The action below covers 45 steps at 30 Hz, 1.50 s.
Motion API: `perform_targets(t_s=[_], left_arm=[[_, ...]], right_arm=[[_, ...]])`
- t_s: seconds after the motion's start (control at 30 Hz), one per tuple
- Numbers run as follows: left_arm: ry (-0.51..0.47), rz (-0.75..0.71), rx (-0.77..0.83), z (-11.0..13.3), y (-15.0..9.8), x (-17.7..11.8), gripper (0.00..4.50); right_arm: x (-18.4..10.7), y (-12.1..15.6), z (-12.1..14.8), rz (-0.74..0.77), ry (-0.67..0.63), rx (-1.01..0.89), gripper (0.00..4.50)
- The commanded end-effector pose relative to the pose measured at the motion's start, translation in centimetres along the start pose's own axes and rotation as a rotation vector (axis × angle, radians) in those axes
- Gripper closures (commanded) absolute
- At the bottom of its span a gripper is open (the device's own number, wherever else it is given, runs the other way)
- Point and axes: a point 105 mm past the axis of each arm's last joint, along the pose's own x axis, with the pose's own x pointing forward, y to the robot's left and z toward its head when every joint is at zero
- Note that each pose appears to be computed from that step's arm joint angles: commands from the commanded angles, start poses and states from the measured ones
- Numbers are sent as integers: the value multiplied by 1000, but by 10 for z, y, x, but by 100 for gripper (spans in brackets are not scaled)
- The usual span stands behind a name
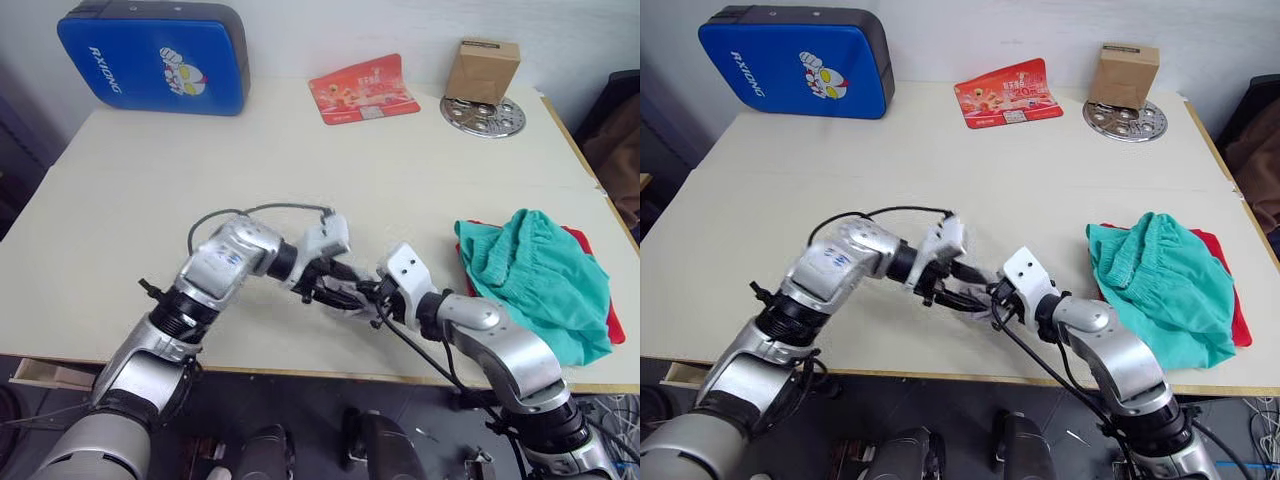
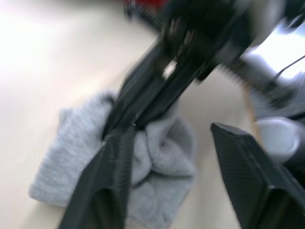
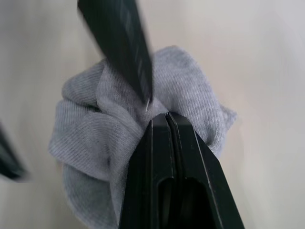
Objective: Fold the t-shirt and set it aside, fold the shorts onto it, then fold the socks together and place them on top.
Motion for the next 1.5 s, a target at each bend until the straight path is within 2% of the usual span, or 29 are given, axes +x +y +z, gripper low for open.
perform_targets(t_s=[0.03, 0.1, 0.17, 0.4, 0.67, 0.77, 0.87, 1.03, 1.13, 1.27, 1.37, 1.5], left_arm=[[-92, 57, 0, 18, 16, -25, 123], [-98, 103, 3, 18, 29, -31, 161], [-88, 119, 26, 17, 37, -28, 223], [9, 58, 142, 0, 36, 8, 445], [138, -20, 217, -30, 25, 29, 448], [190, -14, 256, -42, 25, 31, 448], [199, -14, 263, -47, 25, 33, 448], [187, -12, 259, -46, 25, 35, 448], [186, -8, 263, -45, 26, 35, 448], [183, -5, 268, -45, 26, 35, 448], [179, 4, 269, -44, 27, 34, 448], [177, 17, 260, -46, 29, 30, 448]], right_arm=[[-6, 1, -12, 9, 44, 6, 450], [-8, 2, -11, 13, 41, 2, 450], [-10, 3, -11, 17, 39, -1, 450], [-13, 1, -9, 16, 37, -18, 450], [-36, 1, -11, 57, 78, -80, 450], [-45, -5, 3, 40, 51, -94, 450], [-44, -7, 27, 26, -30, -68, 450], [-29, -5, 36, 17, -59, -62, 450], [-18, -5, 31, 3, -48, -31, 450], [-10, -4, 3, -3, 49, -9, 450], [-15, -3, -15, -6, 104, -11, 450], [-37, 13, -15, 76, 80, -11, 450]])
